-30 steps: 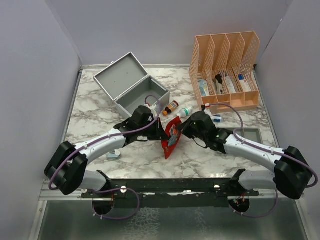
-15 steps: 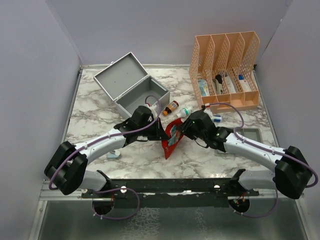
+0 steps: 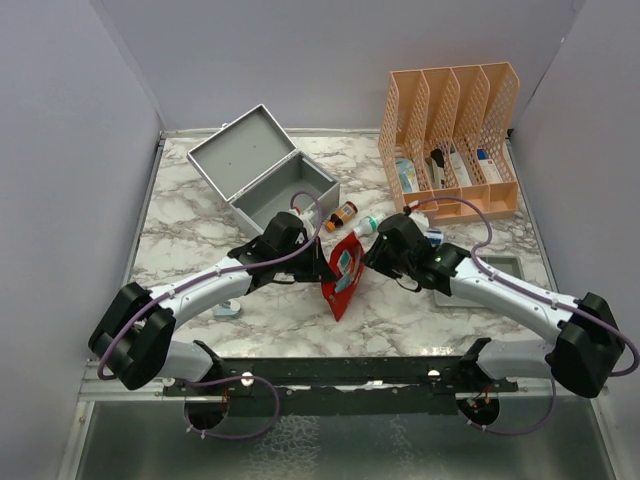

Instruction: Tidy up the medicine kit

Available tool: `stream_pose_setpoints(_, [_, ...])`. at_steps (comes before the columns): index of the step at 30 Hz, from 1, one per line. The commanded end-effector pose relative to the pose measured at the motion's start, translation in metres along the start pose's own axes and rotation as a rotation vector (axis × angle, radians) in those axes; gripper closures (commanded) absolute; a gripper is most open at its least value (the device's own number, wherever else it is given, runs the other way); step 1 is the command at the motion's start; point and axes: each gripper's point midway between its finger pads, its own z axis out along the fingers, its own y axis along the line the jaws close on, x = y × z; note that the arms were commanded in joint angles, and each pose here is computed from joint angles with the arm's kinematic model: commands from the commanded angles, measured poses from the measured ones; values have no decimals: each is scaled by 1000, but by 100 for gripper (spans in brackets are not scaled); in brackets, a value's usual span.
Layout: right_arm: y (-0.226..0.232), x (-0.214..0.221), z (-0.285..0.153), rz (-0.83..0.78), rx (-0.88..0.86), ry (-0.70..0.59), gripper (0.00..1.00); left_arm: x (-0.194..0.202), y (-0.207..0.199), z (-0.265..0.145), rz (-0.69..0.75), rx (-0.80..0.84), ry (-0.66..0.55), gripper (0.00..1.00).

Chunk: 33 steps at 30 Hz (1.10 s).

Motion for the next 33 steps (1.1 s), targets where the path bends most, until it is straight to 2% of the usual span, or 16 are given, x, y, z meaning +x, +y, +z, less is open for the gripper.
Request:
stream_pose_setpoints(1, [8,3,7,-28,-5,39,66,-4,-4,-1,26,4,-2,100])
stream_pose_setpoints(7, [24,4,17,-6,-44,48,70,-3,-7,-3,36,16,3,100])
stream_pose_setpoints(13, [37,8,23,-15,-85,79,64,-3,-8,-3,45,21,9,100])
stream_pose_setpoints(20, [42,17,28,-34,-116,117,64,-4,-12,-5,60,35,14,100])
stream_pose_setpoints(22, [44,19,30,-40,-122,127,67,-3,-13,-5,64,42,21,100])
stream_pose_setpoints(27, [46,20,35,-20,-120,129,93,-1,-18,-6,70,67,38,100])
stream_pose_setpoints(28, [46,18,36,-7,-115,121,98,0,-18,-7,68,68,39,98])
stream_pose_setpoints(30, [45,16,39,38,-92,106,99,1,-21,-9,69,77,39,90])
stream_pose_setpoints(33, [42,15,44,111,-63,92,99,1,-23,-15,69,87,29,73])
